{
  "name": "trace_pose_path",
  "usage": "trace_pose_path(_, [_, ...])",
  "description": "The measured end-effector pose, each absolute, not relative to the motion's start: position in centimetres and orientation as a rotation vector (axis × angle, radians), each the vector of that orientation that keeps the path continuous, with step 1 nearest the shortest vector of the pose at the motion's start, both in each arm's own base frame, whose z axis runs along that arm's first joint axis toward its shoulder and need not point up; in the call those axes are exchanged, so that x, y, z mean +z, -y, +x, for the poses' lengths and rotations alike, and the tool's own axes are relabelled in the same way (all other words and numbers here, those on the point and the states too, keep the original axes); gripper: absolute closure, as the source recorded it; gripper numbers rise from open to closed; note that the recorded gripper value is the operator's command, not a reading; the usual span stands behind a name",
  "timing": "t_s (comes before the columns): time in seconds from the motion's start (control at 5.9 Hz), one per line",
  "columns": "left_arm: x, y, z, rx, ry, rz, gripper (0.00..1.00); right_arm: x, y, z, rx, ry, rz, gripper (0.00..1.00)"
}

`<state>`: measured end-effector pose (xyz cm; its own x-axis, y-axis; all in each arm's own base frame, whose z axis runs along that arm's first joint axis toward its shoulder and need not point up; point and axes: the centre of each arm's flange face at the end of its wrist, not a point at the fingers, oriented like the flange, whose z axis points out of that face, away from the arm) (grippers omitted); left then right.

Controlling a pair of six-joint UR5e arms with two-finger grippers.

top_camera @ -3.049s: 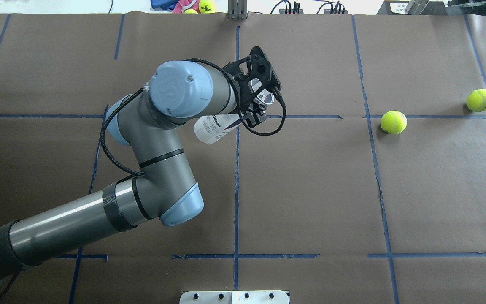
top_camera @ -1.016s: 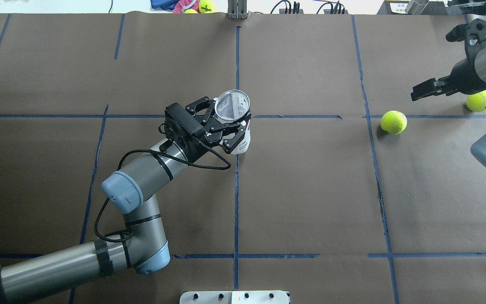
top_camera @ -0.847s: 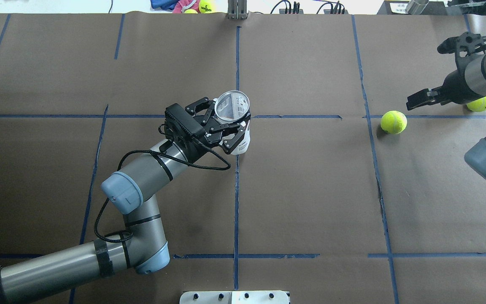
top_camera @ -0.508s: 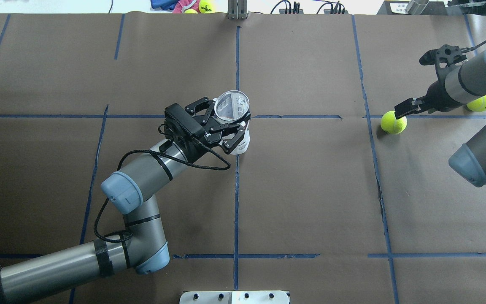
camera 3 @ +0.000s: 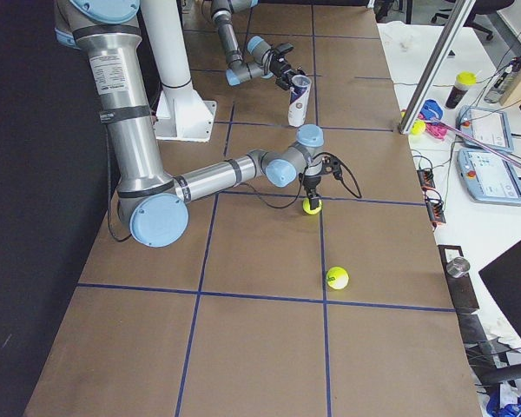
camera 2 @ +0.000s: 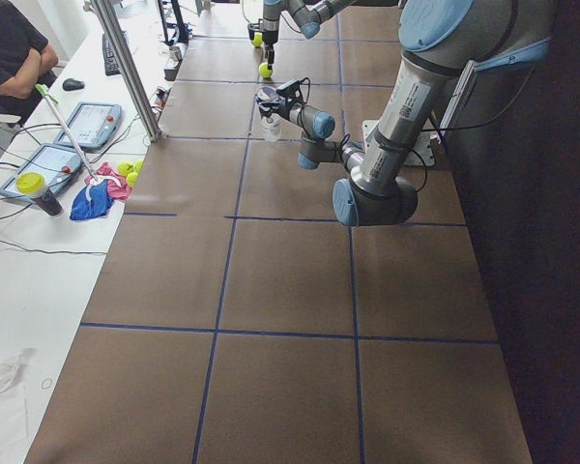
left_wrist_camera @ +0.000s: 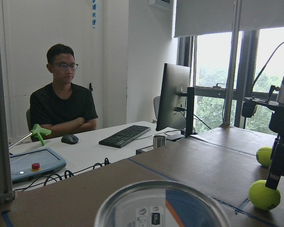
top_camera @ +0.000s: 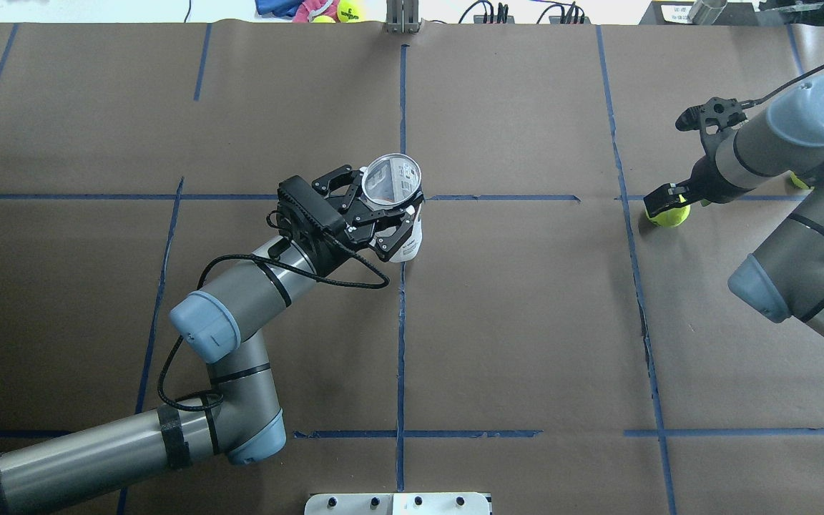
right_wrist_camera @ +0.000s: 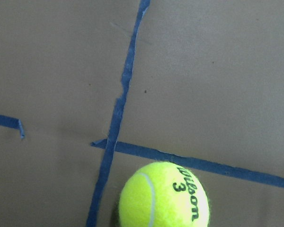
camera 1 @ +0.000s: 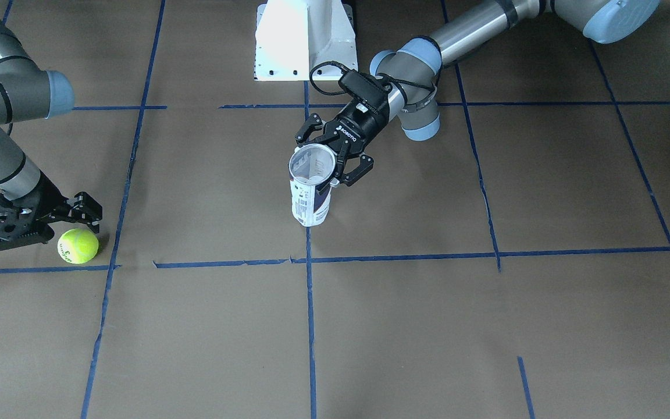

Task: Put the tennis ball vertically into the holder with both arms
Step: 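Lower the right gripper onto the nearer tennis ball and grasp it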

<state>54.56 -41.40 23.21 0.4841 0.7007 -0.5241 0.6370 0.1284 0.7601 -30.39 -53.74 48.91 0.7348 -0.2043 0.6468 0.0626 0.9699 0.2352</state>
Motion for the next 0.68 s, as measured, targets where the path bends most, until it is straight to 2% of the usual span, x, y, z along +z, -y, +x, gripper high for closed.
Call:
trace_pose_path(0.34, [23.4, 41.4, 54.6, 0.070, -1.196, 1.558, 0.31, 50.0, 54.6, -32.2, -0.158, 0.711, 0.185, 0.00])
trace_pose_path(0.51, [23.4, 41.4, 54.6, 0.070, -1.195, 1.558, 0.31, 50.6, 54.7, -32.6, -0.163, 0.695, 0.183, 0.05])
trace_pose_path(0.68, [23.4, 41.4, 54.6, 0.070, -1.195, 1.558, 0.31, 51.1, 54.7, -33.0, -0.166, 0.673, 0.191, 0.53])
